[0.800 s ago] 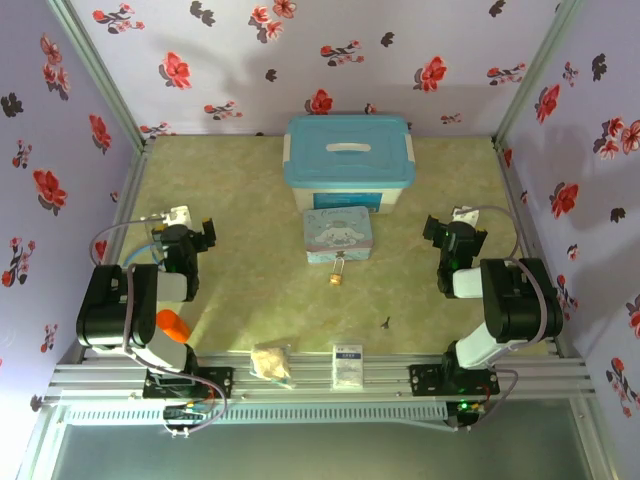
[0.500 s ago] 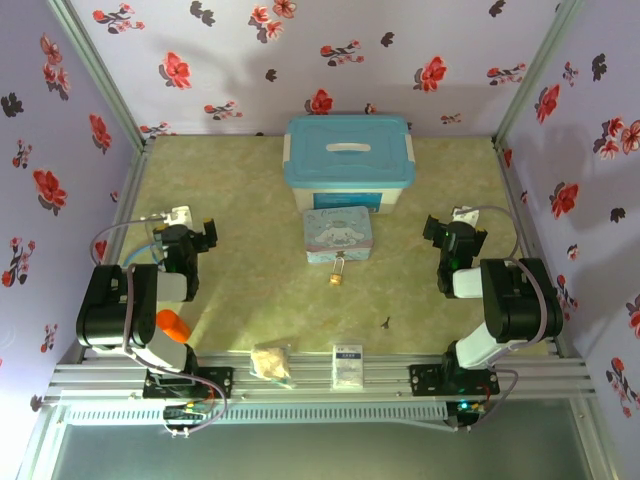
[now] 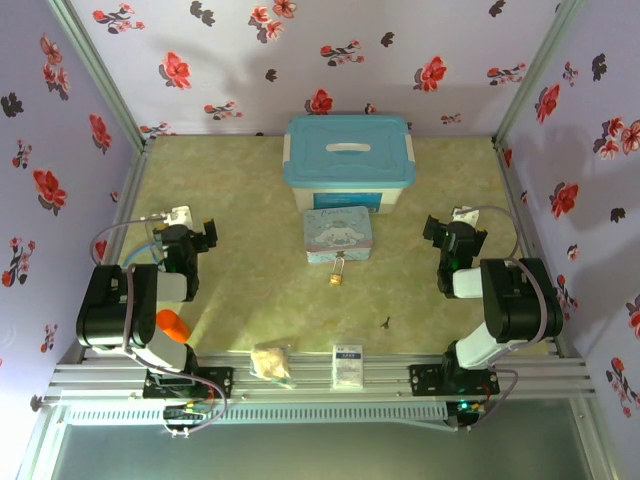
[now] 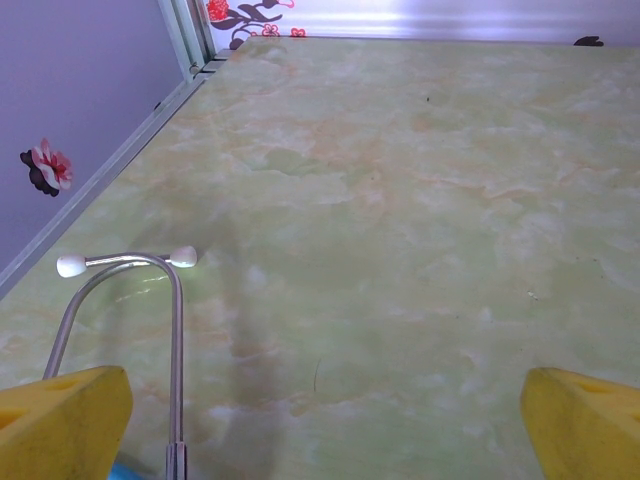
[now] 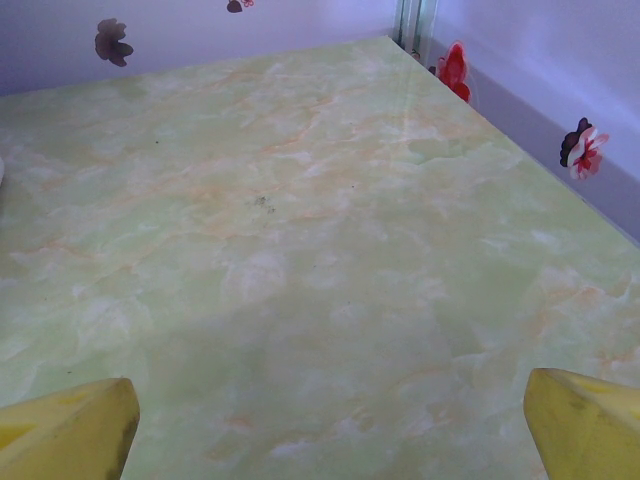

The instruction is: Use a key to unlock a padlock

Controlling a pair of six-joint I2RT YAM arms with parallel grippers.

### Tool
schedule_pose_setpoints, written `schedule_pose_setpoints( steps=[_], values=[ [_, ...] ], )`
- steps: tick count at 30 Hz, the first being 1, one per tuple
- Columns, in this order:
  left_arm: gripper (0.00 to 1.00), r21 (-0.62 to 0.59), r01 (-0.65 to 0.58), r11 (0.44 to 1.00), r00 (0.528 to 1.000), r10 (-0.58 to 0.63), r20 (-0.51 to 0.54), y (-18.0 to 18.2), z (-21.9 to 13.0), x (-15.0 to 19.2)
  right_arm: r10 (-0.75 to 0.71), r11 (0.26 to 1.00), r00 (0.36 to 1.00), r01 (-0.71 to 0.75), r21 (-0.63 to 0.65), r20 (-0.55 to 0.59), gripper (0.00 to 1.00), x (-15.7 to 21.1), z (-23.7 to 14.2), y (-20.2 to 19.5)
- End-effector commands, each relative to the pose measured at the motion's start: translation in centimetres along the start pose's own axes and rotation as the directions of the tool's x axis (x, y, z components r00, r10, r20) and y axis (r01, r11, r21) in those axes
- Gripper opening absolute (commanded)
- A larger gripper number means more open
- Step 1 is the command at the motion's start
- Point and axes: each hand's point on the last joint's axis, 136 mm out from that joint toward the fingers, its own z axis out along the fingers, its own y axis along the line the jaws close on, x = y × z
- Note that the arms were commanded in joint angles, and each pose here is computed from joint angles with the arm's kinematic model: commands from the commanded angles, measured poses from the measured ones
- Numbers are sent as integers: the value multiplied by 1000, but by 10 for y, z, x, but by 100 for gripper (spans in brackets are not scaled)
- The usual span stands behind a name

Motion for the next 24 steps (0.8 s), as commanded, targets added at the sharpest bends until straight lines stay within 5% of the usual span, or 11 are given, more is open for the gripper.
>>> schedule_pose_setpoints(
  steps=[1, 13, 24],
  values=[
    [100, 7, -2, 1000, 1000, 2, 25, -1, 2, -9, 19, 1000, 999, -19, 15, 31, 99, -7, -2, -2],
    [100, 0, 14, 1000, 999, -14, 33, 3, -1, -11, 28, 999, 999, -29, 17, 43, 99, -12, -6, -3],
    [100, -10, 14, 1000, 999, -14, 52, 6, -29, -50, 101, 995, 994, -101, 0, 32, 99, -50, -46, -7]
  ],
)
